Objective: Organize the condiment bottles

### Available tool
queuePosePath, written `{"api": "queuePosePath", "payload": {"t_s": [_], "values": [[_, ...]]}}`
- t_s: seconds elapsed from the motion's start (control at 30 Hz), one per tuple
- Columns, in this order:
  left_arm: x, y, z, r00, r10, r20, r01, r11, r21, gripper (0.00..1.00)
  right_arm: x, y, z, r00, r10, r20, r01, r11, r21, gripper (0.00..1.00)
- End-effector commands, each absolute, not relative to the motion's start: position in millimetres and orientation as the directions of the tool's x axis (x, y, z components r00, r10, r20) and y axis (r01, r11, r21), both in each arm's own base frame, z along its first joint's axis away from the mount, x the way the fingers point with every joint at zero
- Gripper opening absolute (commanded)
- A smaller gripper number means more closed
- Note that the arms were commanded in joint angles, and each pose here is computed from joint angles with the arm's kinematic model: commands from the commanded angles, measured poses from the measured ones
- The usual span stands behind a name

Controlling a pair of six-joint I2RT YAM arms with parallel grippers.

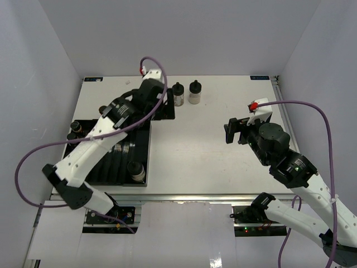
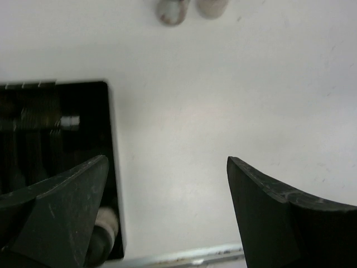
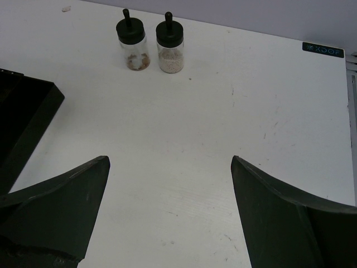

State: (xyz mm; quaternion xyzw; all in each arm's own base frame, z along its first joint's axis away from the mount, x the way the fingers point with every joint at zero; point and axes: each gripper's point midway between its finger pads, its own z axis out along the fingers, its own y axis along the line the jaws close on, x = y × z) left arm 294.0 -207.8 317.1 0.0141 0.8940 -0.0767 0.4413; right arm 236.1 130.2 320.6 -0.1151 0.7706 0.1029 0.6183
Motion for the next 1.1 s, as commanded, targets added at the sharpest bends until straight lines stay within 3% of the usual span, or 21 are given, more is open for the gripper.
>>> {"api": "queuePosePath", "payload": {"t_s": [0.0, 0.2, 0.43, 1.07], "values": [[368, -242, 305, -0.6, 0.089, -0.795, 0.196, 0.98, -0.039, 0.98, 239, 138, 343, -0.151, -0.001, -0.989, -0.333, 0.942, 0.05, 0.96], [452, -254, 279, -0.618, 0.092, -0.78, 0.24, 0.968, -0.076, 0.98, 236, 154, 342, -0.144, 0.04, -0.989, -0.403, 0.91, 0.095, 0.96], [512, -272, 251, -0.574, 0.124, -0.809, 0.31, 0.948, -0.074, 0.98, 240, 157, 342, -0.138, 0.036, -0.99, -0.402, 0.911, 0.089, 0.96], [581, -281, 183, -0.484, 0.15, -0.862, 0.376, 0.925, -0.05, 0.98, 250, 161, 345, -0.113, 0.017, -0.993, -0.39, 0.919, 0.061, 0.96]]}}
